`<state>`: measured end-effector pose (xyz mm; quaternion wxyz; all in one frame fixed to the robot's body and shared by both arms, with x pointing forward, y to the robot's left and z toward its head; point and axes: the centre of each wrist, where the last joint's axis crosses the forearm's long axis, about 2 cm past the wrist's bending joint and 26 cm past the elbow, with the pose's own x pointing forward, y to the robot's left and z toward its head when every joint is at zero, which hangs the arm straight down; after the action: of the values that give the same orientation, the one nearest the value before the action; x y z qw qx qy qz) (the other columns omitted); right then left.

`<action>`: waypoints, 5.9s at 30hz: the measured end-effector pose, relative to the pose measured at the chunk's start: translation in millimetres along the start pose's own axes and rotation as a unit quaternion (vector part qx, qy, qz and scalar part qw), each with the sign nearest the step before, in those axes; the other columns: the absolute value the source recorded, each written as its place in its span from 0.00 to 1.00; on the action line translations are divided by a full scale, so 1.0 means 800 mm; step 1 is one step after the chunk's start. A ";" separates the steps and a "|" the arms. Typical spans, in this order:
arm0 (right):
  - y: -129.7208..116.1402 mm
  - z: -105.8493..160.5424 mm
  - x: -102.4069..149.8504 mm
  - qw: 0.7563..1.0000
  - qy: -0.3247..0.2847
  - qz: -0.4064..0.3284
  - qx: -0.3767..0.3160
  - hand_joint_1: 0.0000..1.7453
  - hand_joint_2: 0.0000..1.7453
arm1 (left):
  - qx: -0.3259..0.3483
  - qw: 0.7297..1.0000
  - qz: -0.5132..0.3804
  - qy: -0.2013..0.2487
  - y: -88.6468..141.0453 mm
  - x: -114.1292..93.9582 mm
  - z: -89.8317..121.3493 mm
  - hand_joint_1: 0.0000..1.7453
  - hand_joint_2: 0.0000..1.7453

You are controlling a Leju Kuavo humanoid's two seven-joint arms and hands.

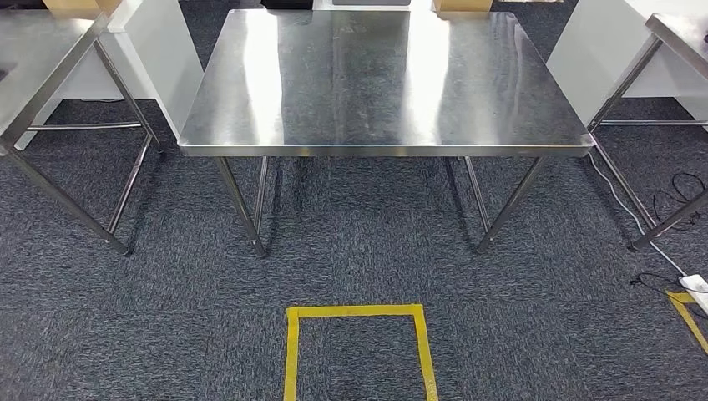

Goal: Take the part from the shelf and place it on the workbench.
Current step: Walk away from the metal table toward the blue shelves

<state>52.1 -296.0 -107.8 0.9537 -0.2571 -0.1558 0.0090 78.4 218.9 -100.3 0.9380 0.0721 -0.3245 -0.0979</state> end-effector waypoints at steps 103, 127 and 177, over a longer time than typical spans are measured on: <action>-0.001 -0.001 0.001 1.000 -0.007 0.024 0.012 0.00 0.00 | 0.012 1.000 0.015 0.004 -0.003 -0.010 0.006 0.00 0.00; 0.002 0.001 -0.001 1.000 -0.001 0.018 0.012 0.00 0.00 | 0.010 1.000 0.007 0.000 0.001 -0.006 0.003 0.00 0.00; 0.002 0.000 0.002 0.999 -0.002 0.030 0.040 0.00 0.00 | 0.021 1.000 0.000 -0.001 0.001 -0.005 0.002 0.00 0.00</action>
<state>54.1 -294.6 -108.2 0.9623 -0.2229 -0.1495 0.0440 74.4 220.6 -101.0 0.9360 0.0921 -0.3273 -0.0915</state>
